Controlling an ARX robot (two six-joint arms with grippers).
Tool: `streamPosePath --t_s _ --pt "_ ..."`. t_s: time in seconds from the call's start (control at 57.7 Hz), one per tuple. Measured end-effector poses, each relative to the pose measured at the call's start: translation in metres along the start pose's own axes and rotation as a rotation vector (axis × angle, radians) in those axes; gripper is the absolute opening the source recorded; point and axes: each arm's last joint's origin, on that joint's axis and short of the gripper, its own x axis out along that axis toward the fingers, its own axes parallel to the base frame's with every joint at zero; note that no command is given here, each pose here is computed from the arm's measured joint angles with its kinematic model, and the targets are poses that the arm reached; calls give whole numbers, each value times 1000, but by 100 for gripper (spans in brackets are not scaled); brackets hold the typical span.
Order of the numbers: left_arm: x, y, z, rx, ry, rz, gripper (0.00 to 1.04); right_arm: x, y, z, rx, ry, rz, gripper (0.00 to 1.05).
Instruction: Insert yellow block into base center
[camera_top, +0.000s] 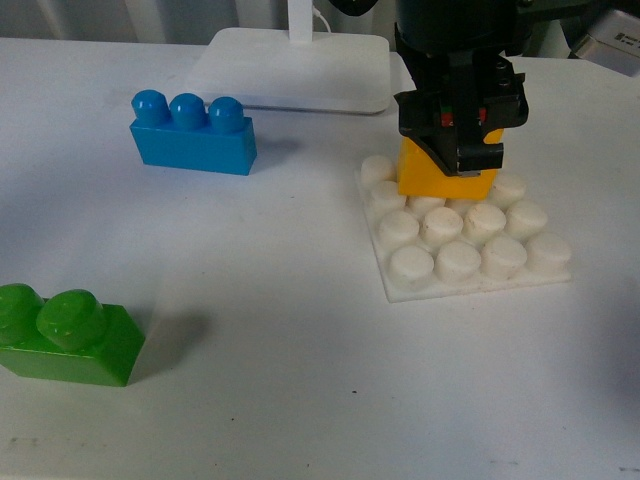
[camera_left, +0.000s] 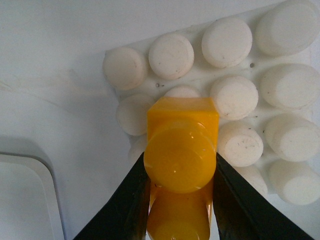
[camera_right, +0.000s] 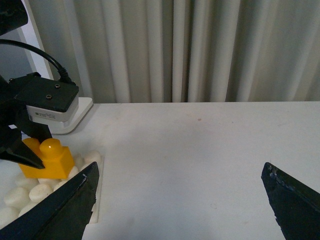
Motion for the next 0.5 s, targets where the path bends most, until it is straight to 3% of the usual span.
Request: streamPosePath --t_s 0.503 --pt "4 0 8 -15 21 4 30 0 0 0 0 0 0 96"
